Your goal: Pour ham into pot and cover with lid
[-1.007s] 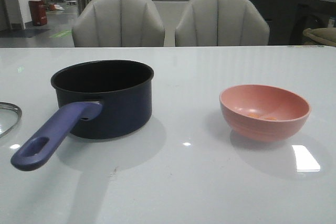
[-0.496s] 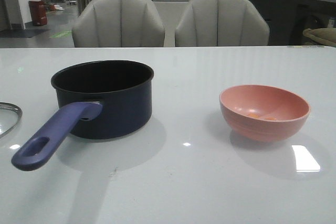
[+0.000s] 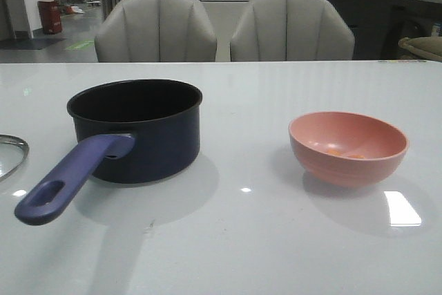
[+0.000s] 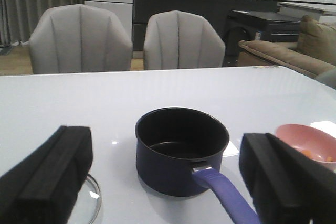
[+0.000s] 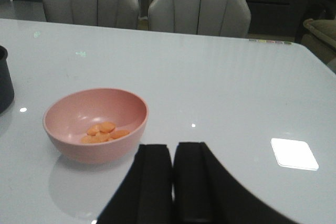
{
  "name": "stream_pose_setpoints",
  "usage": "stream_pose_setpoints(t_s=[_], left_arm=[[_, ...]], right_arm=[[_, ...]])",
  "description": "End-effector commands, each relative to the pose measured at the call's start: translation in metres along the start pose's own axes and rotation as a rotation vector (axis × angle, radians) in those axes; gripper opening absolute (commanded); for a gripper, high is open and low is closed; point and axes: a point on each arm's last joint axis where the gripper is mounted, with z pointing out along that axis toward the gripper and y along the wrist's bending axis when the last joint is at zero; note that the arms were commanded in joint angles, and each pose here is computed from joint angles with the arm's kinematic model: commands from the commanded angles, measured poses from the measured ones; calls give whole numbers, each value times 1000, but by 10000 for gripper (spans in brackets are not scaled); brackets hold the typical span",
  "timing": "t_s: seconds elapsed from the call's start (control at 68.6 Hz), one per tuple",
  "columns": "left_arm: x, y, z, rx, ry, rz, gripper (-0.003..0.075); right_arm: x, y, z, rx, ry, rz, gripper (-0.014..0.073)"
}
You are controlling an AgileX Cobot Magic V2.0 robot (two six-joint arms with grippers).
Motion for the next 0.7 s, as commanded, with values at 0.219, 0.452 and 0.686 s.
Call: stream_pose_setpoints(t_s=[0.219,0.452,0.686], left_arm=[[-14,-2,-1,59,-88,-6,625],[-14,-2,-1,58,-90,-6,625],[-14,-2,-1,58,-90,-6,625]], right_arm=[[-74,1,-7,-11,-204,77,167],[-101,3,15,-11,25,86,167],[-96,3,30,-7,108,87,177]])
